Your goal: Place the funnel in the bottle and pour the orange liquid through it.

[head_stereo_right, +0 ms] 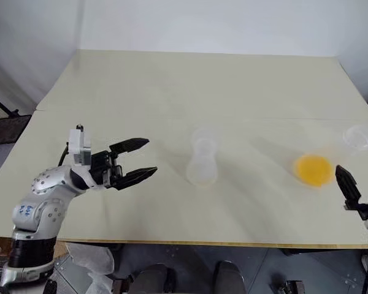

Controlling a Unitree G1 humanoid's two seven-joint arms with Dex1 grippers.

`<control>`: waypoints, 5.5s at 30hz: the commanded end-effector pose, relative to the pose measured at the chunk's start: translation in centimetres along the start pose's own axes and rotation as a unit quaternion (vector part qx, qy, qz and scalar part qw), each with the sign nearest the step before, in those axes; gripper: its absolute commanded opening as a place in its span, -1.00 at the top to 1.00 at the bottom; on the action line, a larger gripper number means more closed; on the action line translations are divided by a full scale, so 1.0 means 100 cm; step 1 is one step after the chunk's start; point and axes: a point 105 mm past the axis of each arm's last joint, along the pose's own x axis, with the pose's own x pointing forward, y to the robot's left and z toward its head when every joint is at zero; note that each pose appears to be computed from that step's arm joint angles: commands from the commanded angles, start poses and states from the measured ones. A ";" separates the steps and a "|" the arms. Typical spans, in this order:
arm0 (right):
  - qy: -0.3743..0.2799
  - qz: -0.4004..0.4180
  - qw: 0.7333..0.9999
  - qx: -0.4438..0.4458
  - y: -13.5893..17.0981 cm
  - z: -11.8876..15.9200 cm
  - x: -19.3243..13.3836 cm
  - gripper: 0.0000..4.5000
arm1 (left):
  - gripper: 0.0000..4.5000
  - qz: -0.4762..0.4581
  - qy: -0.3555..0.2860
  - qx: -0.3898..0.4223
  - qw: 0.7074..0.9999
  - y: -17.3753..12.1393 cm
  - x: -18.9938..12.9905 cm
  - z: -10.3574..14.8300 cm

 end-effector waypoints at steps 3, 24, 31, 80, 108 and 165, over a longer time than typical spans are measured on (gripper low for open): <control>-0.011 0.001 1.000 0.010 -0.004 0.009 0.017 -1.00 | -0.98 -0.007 -0.009 0.006 1.000 -0.010 0.000 0.011; -0.053 0.006 0.998 0.016 -0.027 0.014 0.071 -1.00 | -0.98 0.006 -0.018 0.027 0.999 -0.008 0.004 0.020; -0.067 0.016 0.997 0.016 -0.023 0.015 0.077 -0.57 | -1.00 0.007 -0.023 0.033 0.999 -0.006 0.004 0.021; -0.214 0.215 0.830 -0.469 0.215 0.077 0.111 -0.10 | -1.00 -0.017 -0.043 0.089 0.995 0.030 0.047 -0.006; -0.308 0.227 0.668 -0.639 0.243 0.069 0.095 -0.10 | -1.00 -0.028 -0.052 0.091 0.994 0.025 0.052 -0.004; -0.384 0.151 0.558 -0.720 0.245 0.084 0.096 -0.10 | -1.00 -0.019 -0.037 0.103 0.994 0.027 0.038 -0.002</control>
